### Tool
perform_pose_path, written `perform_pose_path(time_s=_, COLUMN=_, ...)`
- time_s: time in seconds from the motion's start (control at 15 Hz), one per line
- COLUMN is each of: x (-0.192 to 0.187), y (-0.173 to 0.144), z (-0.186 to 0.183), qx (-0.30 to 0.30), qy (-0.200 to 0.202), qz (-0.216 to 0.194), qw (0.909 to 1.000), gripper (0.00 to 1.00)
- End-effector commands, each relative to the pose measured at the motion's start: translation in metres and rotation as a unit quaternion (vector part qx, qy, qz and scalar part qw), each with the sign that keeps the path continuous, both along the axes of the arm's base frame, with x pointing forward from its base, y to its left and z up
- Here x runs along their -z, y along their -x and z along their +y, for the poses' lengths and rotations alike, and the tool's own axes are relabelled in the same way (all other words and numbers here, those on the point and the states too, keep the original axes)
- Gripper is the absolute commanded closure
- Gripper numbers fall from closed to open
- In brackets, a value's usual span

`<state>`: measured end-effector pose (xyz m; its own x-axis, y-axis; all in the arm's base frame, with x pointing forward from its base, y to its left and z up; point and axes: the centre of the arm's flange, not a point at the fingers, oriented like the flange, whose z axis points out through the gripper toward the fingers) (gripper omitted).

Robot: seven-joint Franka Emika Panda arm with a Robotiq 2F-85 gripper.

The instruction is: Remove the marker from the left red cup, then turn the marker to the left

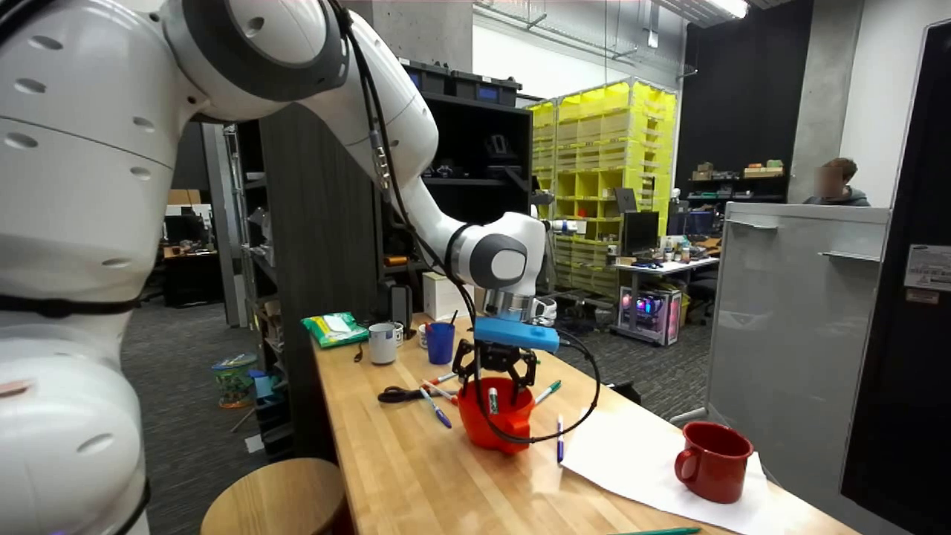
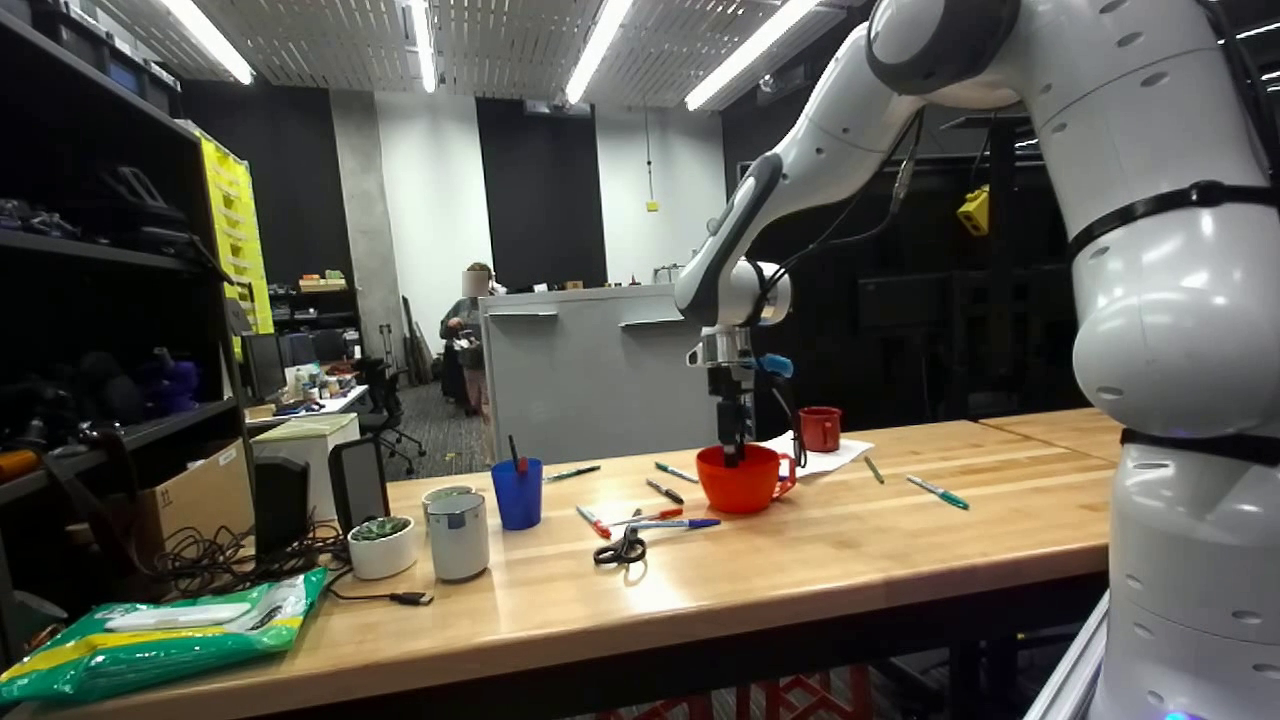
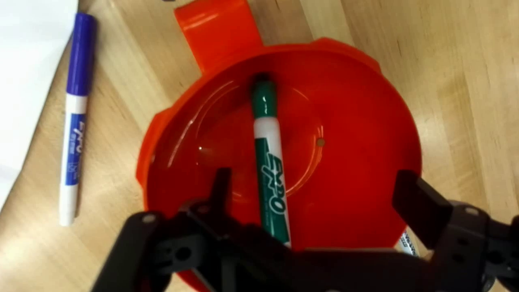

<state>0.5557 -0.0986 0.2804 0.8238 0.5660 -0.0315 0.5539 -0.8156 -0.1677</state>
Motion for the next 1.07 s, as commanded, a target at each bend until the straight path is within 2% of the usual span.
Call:
perform_pose_path(time_s=0.0, x=0.007, y=-0.006, z=0.001, qx=-0.004, qy=-0.013, qz=0.003, qw=0.9999, gripper=0.0)
perform_pose_path(time_s=0.67, x=0.029, y=-0.014, z=0.011, qx=-0.003, qy=-0.017, qz=-0.001, qw=0.9998, gripper=0.0)
perform_pose_path(time_s=0.73, x=0.029, y=-0.015, z=0.011, qx=-0.003, qy=-0.018, qz=-0.002, qw=0.9998, gripper=0.25)
perform_pose_path(time_s=0.87, x=0.03, y=-0.015, z=0.012, qx=-0.004, qy=-0.019, qz=-0.003, qw=0.9998, gripper=0.31)
perform_pose_path(time_s=1.0, x=0.034, y=-0.014, z=0.012, qx=-0.004, qy=-0.019, qz=-0.002, qw=0.9998, gripper=0.47)
